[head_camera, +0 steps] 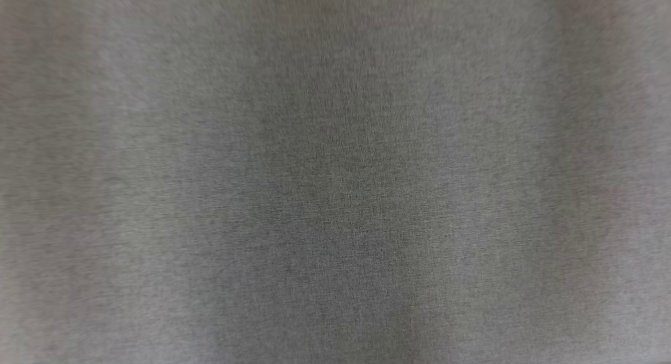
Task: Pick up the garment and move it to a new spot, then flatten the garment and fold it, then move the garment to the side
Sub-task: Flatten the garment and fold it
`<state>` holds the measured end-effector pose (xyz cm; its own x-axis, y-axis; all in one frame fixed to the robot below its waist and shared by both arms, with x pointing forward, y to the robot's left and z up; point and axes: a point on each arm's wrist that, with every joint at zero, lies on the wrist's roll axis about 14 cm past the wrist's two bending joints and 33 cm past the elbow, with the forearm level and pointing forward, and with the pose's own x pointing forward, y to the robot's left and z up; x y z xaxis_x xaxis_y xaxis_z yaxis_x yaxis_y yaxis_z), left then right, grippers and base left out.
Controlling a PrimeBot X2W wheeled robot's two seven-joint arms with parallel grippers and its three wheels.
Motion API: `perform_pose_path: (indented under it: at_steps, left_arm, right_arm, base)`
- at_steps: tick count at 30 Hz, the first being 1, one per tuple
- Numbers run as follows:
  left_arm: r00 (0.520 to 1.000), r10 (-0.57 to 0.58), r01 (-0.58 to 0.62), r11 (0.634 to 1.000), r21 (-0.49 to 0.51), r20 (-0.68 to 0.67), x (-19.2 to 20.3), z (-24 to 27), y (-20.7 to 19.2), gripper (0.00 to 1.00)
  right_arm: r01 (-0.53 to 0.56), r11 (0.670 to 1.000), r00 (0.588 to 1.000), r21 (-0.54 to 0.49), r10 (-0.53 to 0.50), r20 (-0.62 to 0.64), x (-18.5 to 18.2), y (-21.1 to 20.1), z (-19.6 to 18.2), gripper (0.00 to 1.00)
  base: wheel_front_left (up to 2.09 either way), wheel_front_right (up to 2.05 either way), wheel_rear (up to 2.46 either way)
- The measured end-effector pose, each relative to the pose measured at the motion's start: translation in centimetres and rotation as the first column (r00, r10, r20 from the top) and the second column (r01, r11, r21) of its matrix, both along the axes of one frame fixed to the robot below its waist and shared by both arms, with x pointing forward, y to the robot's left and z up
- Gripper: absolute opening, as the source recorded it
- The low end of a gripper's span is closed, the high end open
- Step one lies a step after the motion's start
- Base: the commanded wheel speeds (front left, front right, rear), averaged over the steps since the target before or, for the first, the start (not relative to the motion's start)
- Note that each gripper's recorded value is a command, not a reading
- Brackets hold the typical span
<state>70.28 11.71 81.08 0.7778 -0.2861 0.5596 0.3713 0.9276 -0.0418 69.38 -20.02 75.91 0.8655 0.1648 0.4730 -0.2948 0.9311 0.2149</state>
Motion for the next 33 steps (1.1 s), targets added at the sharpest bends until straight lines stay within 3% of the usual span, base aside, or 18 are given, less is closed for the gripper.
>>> perform_pose_path:
  at_steps: [7,14,33]
  left_arm:
    - [0.999,0.038,-0.038,0.999,0.036,-0.013,3.9,-0.4,-0.6,0.00]
    - [0.996,0.069,-0.068,0.997,0.022,-0.055,6.5,-2.6,0.1,0.00]
    - [0.991,0.085,-0.085,0.996,0.004,-0.104,8.6,-6.3,0.8,0.00]
  right_arm:
    - [0.058,0.994,0.998,-0.092,-0.056,0.029,3.6,0.3,1.6,0.00]
    - [0.101,0.986,0.994,-0.130,-0.106,-0.033,6.1,-0.6,-1.5,0.00]
    - [0.113,0.979,0.988,-0.169,-0.129,-0.089,8.0,-0.6,-5.4,0.00]
  base:
    - [0.00,0.00,0.00]
    - [0.00,0.00,0.00]
    - [0.00,0.00,0.00]
